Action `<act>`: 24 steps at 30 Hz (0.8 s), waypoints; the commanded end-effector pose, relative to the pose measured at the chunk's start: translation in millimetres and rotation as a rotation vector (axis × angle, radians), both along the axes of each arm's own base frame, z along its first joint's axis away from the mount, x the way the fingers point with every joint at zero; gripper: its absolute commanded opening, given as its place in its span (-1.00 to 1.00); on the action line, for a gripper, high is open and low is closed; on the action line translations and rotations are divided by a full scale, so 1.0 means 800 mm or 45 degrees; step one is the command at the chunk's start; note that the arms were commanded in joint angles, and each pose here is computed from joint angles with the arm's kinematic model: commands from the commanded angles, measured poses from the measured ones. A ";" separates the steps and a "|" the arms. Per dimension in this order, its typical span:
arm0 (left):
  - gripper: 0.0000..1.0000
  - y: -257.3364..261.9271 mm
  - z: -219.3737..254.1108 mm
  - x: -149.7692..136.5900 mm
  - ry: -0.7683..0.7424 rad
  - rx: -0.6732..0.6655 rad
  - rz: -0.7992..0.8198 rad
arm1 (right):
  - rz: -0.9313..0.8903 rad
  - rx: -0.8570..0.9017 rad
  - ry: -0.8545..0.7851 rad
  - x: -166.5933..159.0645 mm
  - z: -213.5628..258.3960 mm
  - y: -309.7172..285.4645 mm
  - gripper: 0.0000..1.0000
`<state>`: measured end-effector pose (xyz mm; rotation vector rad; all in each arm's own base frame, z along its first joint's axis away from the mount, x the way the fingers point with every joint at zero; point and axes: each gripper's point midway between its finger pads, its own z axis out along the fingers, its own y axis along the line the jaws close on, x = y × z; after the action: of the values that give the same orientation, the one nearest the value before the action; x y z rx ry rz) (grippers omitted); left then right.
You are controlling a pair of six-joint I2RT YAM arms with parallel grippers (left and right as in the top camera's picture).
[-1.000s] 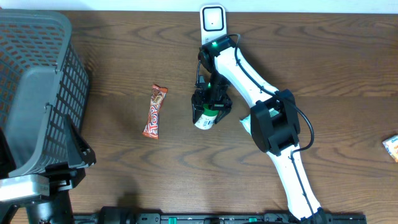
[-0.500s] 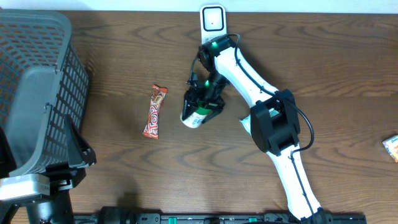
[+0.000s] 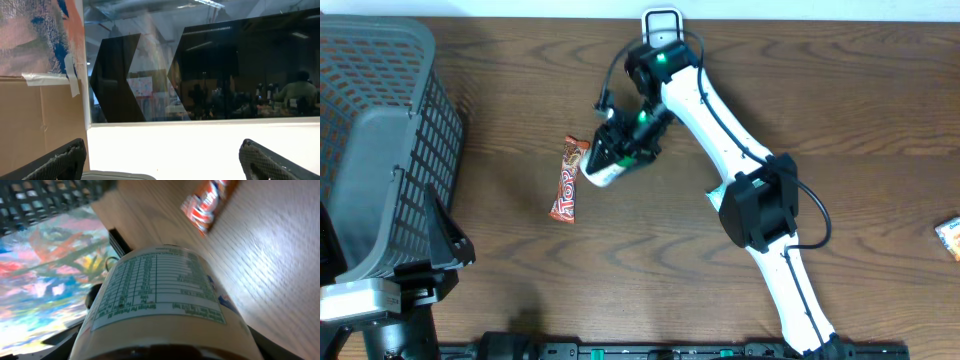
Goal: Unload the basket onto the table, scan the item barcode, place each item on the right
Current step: 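Carry the green-lidded jar with the right gripper up to the scanner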
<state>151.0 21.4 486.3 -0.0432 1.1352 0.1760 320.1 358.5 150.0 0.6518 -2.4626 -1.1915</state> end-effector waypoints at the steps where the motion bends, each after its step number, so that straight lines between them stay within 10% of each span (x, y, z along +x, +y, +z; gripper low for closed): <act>1: 0.96 0.000 -0.003 0.000 -0.003 -0.004 -0.005 | 0.000 0.045 -0.195 0.006 0.053 0.014 -0.30; 19: 0.96 0.000 -0.003 0.000 -0.002 -0.003 -0.004 | -0.798 -0.848 -1.263 0.099 0.223 -0.162 -0.40; 24: 0.96 0.000 -0.003 0.000 -0.002 -0.003 -0.004 | -0.869 -0.880 -1.326 0.120 0.224 -0.163 -0.72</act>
<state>151.6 21.4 485.4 -0.0429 1.1375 0.1761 398.8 242.6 329.3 0.3617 -3.7587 -0.1665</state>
